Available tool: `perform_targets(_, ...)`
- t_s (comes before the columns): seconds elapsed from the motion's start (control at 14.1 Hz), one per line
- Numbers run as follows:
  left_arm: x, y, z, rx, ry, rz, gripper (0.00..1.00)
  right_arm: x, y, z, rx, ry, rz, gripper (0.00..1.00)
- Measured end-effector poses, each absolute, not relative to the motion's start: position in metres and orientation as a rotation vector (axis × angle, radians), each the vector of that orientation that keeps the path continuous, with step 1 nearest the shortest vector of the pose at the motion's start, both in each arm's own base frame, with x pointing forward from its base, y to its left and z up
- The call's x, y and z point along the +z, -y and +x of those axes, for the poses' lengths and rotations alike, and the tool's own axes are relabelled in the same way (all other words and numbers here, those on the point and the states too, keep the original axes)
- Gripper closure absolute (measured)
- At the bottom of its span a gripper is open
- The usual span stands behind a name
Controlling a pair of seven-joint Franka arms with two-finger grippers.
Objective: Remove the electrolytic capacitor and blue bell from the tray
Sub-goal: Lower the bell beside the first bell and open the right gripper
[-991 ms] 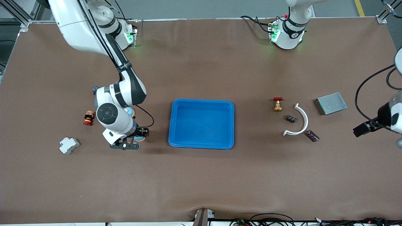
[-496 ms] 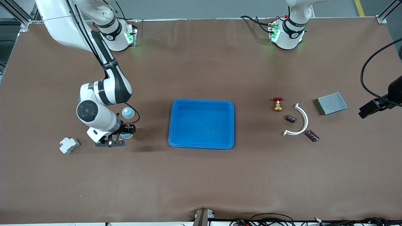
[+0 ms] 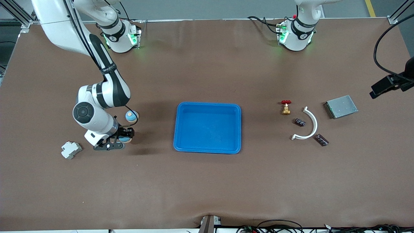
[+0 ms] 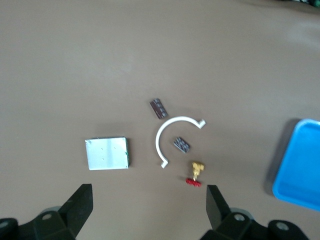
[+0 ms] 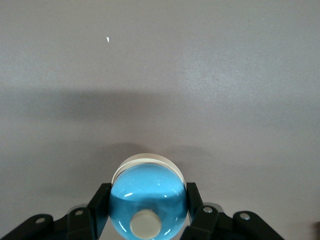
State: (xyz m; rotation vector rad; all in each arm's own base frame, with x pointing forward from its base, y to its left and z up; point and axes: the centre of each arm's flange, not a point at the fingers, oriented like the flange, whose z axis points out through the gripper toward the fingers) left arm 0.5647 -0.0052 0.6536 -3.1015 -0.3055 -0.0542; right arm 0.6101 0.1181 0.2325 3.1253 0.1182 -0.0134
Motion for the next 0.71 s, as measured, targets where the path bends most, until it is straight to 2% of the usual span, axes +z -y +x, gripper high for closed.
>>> perform_targets(0.35, 0.644, 0.016, 0.543, -0.02, 0.251, -3.125, 0.0, 0.223, -0.098, 0.607, 0.011, -0.127, 3.149, 0.35)
perform_targets(0.71, 0.626, 0.023, 0.549, -0.018, 0.232, -3.126, 0.0, 0.217, -0.088, 0.604, 0.053, -0.138, 3.179, 0.35)
